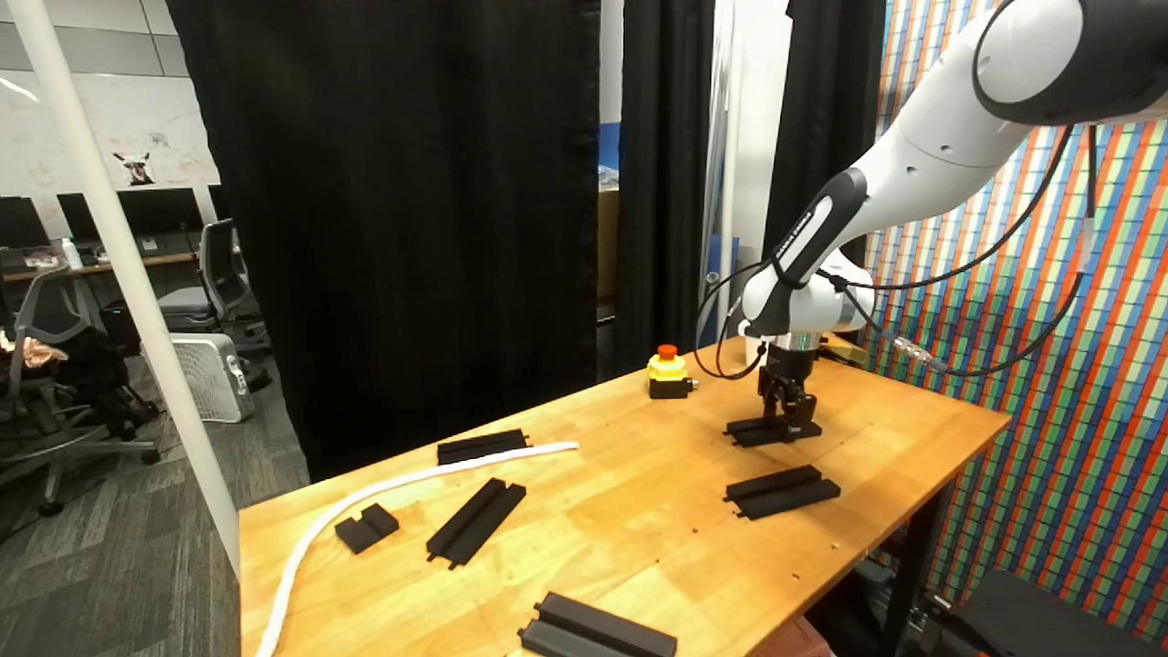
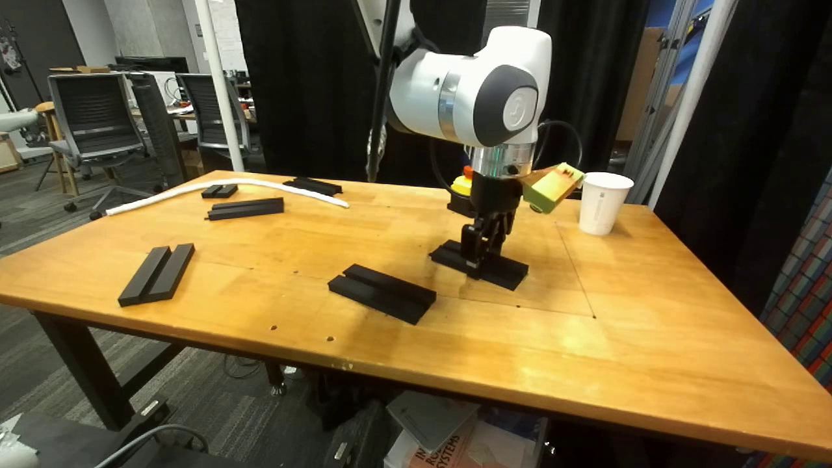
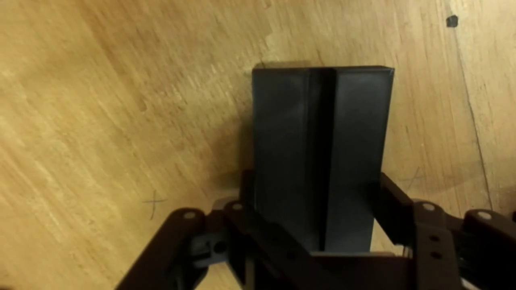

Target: Align all the black objects in a straight line.

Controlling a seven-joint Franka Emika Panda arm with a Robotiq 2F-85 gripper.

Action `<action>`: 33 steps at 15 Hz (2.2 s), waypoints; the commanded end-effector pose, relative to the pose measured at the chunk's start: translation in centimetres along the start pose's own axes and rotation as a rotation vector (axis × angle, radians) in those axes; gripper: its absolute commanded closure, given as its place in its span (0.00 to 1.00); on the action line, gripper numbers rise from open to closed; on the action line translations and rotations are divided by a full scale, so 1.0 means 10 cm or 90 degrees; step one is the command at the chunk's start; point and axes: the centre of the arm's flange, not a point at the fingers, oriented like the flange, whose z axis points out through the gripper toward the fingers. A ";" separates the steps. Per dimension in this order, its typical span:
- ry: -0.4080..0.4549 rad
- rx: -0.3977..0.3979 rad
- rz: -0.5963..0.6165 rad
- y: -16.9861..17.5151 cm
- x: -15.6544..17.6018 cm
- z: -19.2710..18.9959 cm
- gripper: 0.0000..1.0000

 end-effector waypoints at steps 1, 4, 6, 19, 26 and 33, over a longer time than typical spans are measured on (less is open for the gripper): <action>-0.002 -0.009 -0.002 0.09 -0.01 0.02 0.55; -0.002 -0.007 0.001 0.08 -0.05 0.02 0.55; -0.025 -0.023 -0.019 0.08 -0.04 0.00 0.55; -0.113 -0.052 -0.071 0.44 -0.76 -0.19 0.55; -0.111 -0.053 -0.099 0.65 -0.96 -0.10 0.55; -0.114 -0.052 -0.158 0.71 -0.82 -0.08 0.55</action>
